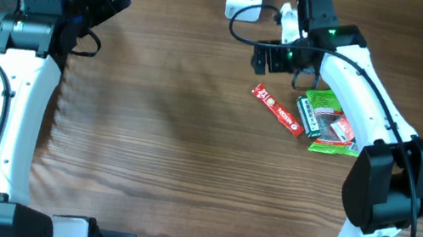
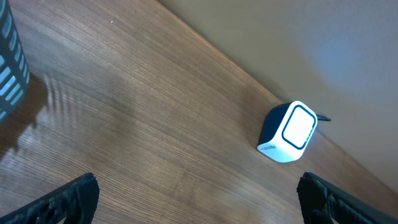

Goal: Scan the item barcode

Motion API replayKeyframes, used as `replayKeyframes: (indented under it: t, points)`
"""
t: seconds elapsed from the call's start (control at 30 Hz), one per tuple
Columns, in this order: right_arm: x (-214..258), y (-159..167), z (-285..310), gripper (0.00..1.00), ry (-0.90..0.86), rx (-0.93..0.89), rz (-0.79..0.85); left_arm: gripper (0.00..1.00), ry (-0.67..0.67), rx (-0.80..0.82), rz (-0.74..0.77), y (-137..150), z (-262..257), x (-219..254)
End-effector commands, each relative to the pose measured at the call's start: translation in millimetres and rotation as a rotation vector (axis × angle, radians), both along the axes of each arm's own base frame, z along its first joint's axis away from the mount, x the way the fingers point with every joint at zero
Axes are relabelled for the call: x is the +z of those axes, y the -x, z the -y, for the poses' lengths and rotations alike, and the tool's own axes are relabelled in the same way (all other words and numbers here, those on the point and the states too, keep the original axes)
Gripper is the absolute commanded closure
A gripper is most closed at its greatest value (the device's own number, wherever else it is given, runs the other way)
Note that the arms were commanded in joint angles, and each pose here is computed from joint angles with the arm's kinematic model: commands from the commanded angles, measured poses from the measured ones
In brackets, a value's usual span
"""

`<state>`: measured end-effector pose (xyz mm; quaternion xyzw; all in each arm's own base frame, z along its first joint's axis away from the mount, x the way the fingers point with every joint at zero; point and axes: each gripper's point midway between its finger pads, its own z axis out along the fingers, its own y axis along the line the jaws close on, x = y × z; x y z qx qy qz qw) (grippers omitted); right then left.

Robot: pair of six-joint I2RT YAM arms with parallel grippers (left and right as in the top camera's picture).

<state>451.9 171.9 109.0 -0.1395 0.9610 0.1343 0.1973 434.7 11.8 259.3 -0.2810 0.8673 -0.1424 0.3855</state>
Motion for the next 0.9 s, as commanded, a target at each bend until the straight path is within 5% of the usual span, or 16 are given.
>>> replayKeyframes:
  t: [0.0,0.33,0.6,0.87]
  points:
    - [16,-14,-9,0.00,-0.044,0.000,0.069,0.00,-0.021,0.004,0.016,-2,-4,6]
    - [52,-22,-10,0.00,-0.072,0.001,0.177,0.00,-0.022,0.004,0.016,-2,-4,6]
    - [169,3,-3,0.00,-0.144,0.003,0.413,0.00,-0.022,0.004,0.016,-2,-4,6]
    - [290,64,15,0.00,-0.224,0.006,0.682,0.00,-0.021,0.004,0.016,-2,-4,6]
